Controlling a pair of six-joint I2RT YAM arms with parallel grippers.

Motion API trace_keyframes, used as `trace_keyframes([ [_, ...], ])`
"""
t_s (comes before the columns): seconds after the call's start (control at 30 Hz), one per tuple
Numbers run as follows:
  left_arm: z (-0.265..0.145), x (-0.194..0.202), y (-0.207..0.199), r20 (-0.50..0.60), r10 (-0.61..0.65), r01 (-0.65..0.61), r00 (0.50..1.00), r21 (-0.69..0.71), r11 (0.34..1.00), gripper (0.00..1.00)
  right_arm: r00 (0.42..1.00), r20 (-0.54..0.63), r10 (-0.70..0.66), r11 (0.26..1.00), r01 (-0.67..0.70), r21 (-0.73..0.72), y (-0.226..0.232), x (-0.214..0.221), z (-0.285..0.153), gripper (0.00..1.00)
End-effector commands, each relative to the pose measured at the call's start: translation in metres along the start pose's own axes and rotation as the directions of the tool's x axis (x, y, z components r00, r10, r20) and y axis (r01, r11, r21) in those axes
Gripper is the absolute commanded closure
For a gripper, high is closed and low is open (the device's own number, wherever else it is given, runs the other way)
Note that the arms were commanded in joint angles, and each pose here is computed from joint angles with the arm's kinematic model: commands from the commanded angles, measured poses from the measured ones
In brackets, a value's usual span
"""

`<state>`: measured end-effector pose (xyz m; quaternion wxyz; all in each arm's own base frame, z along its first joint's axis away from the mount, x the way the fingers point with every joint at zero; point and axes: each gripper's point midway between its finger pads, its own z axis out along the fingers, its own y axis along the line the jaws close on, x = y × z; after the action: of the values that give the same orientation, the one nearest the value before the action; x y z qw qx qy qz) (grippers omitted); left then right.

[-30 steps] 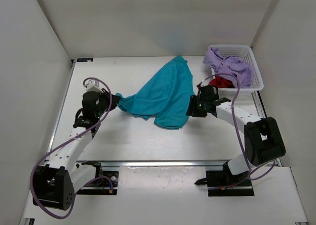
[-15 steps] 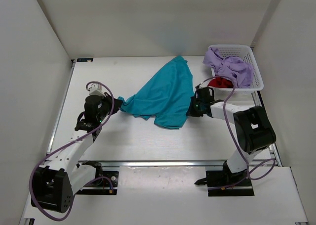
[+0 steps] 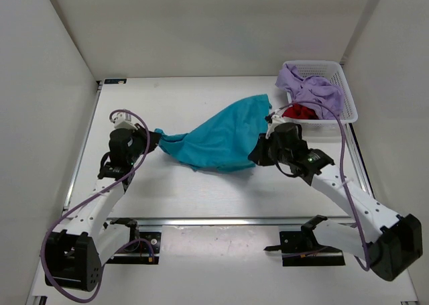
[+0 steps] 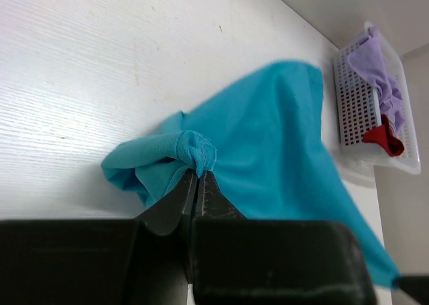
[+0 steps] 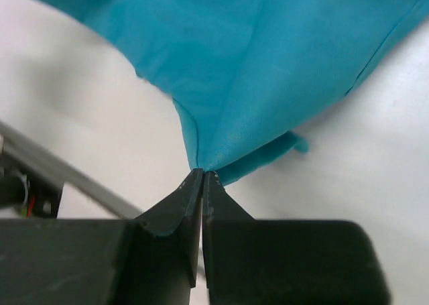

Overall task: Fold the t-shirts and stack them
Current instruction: Flatten out the tshirt

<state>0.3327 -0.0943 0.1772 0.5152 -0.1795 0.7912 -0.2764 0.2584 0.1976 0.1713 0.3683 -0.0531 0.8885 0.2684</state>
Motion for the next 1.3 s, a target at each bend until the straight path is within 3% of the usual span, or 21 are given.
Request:
trace_keyframes([
  [0.0, -0.006, -0.025, -0.016, 0.061, 0.007, -0.009, 0.998, 0.046, 0.999, 0.99, 0.998, -0.063, -0.002, 1.000, 0.003, 0.011, 0.007, 0.018, -0.028, 1.00],
  [0.13, -0.003, -0.022, -0.013, 0.057, 0.002, -0.004, 0.998, 0.039, 0.999, 1.00, 0.997, -0.011, 0.075, 0.997, -0.074, 0.032, -0.026, 0.007, -0.020, 1.00],
  [0.2, -0.003, -0.018, -0.013, 0.049, 0.007, -0.009, 0.999, 0.039, 0.999, 0.99, 0.985, -0.032, 0.170, 0.984, -0.168, 0.062, -0.059, 0.009, 0.004, 1.00],
  [0.43, -0.005, -0.013, -0.009, 0.042, 0.016, -0.017, 0.999, 0.015, 1.000, 0.99, 0.970, -0.029, 0.241, 0.961, -0.235, 0.147, -0.114, -0.029, 0.091, 1.00],
  [0.53, -0.008, -0.006, -0.006, 0.029, 0.018, -0.018, 0.999, 0.009, 1.000, 0.99, 0.967, 0.024, 0.255, 0.955, -0.255, 0.152, -0.124, -0.063, 0.096, 0.87],
  [0.6, -0.008, -0.001, -0.005, 0.019, 0.027, -0.027, 0.999, 0.001, 1.000, 0.99, 0.972, 0.059, 0.229, 0.957, -0.236, 0.170, -0.124, -0.076, 0.084, 0.72],
  [0.7, -0.011, 0.008, -0.002, 0.013, 0.013, -0.013, 1.000, 0.004, 1.000, 1.00, 0.977, 0.124, 0.172, 0.959, -0.195, 0.205, -0.113, -0.078, 0.055, 0.59],
  [0.9, -0.012, 0.022, -0.004, -0.009, 0.012, -0.012, 1.000, 0.017, 1.000, 1.00, 0.971, -0.022, 0.239, 0.956, -0.231, 0.182, -0.089, 0.057, 0.033, 0.68],
  [1.0, -0.014, 0.024, -0.006, -0.016, 0.010, -0.010, 1.000, 0.025, 1.000, 1.00, 0.959, -0.056, 0.278, 0.948, -0.264, 0.179, -0.091, 0.094, 0.026, 0.71],
  [1.27, -0.023, 0.024, -0.005, 0.005, 0.007, -0.007, 1.000, 0.033, 0.999, 0.99, 0.911, -0.099, 0.399, 0.912, -0.383, 0.147, -0.089, 0.130, 0.032, 0.64],
])
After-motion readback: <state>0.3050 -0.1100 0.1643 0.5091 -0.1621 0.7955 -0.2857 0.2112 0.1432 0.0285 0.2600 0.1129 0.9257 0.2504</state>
